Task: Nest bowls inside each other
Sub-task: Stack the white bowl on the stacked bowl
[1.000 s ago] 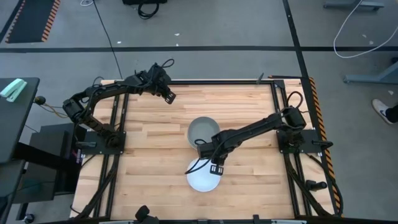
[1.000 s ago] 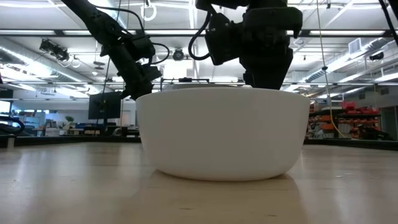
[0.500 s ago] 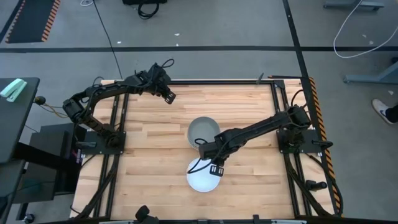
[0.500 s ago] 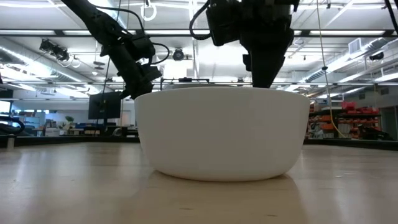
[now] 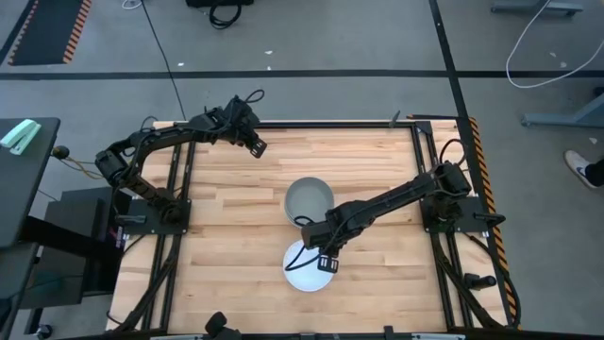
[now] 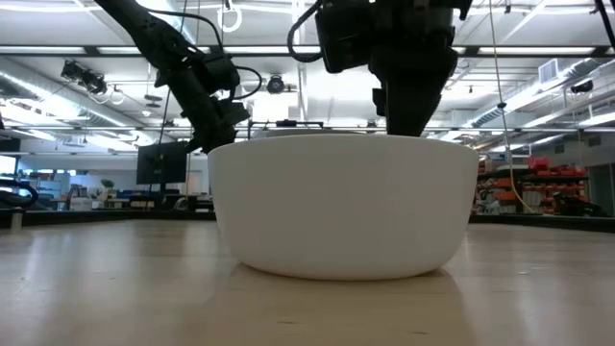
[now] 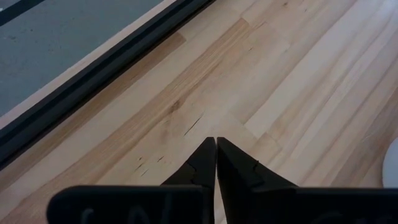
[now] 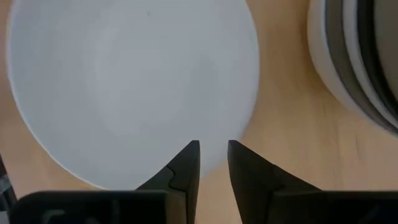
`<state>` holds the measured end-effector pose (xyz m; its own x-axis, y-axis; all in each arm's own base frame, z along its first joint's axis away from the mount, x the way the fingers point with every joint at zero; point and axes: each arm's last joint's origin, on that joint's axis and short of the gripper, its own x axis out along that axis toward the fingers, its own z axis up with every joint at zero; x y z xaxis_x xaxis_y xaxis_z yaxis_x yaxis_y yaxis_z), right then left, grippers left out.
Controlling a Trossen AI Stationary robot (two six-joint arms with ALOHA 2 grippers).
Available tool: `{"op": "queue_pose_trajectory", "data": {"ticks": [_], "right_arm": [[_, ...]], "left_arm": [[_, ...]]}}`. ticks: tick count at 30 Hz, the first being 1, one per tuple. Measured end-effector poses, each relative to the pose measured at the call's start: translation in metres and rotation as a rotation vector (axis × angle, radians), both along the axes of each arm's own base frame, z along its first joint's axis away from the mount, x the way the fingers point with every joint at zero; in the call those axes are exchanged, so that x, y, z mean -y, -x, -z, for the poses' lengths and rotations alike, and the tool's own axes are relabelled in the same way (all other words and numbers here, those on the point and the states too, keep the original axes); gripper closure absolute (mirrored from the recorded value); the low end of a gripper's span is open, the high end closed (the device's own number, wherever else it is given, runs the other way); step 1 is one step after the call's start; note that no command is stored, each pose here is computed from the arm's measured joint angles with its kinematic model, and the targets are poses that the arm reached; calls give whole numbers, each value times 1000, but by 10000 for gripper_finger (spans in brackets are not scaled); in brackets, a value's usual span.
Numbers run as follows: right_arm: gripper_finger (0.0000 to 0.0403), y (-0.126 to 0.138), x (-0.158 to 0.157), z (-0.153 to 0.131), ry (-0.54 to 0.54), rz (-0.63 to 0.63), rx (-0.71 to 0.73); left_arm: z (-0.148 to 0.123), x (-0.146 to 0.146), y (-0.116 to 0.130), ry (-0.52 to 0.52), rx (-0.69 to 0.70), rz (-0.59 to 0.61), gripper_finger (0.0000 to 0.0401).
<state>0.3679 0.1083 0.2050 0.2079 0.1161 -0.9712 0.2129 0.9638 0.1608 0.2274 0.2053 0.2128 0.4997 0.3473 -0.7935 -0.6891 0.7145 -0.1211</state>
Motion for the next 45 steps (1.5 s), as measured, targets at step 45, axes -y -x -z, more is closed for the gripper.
{"op": "queue_pose_trajectory", "data": {"ticks": [45], "right_arm": [[311,22,24,0,36,78,-115]], "left_arm": [[0,0,0,1,-4,-2,379]]}}
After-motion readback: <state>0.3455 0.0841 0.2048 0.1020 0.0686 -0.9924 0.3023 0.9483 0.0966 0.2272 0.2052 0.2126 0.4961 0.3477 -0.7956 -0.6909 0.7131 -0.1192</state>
